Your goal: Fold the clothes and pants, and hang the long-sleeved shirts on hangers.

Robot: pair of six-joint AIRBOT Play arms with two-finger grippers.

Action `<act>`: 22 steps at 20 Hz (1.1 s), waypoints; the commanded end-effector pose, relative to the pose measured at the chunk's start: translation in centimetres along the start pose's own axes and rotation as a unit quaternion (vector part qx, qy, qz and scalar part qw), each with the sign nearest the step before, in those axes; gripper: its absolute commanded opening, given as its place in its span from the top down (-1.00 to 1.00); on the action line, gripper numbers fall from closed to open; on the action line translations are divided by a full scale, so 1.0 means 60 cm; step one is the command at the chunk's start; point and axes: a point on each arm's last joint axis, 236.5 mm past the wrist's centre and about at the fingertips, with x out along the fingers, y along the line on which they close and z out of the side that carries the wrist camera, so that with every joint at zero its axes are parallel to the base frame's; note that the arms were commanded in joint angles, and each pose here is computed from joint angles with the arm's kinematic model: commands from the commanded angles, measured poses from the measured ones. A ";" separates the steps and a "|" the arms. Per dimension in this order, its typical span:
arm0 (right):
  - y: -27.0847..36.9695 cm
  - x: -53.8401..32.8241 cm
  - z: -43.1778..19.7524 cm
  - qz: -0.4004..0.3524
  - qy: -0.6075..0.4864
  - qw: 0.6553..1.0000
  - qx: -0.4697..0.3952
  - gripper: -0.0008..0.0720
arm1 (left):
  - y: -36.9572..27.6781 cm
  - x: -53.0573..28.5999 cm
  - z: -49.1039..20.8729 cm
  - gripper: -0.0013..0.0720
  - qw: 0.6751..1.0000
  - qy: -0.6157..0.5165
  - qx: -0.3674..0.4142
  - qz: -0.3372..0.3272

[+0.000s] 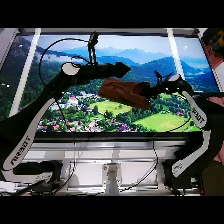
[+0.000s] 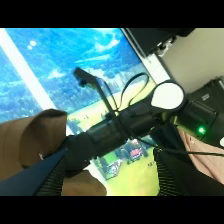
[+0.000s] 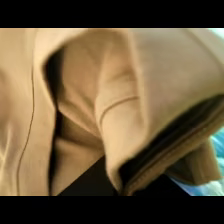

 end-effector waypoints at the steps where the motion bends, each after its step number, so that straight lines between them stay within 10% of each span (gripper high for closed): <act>1: 0.080 -0.031 0.050 0.022 -0.040 0.997 -0.057 0.94 | 0.009 -0.006 0.007 -0.70 1.000 -0.004 0.017 0.005; 12: 0.049 -0.557 0.212 -0.143 -0.361 0.921 -0.045 0.94 | 0.077 -0.127 0.064 -0.67 1.000 -0.006 0.018 0.006; 22: -0.252 -0.822 -0.115 -0.398 -0.265 0.849 0.224 0.94 | 0.082 -0.179 0.043 -0.67 0.998 0.038 0.042 -0.030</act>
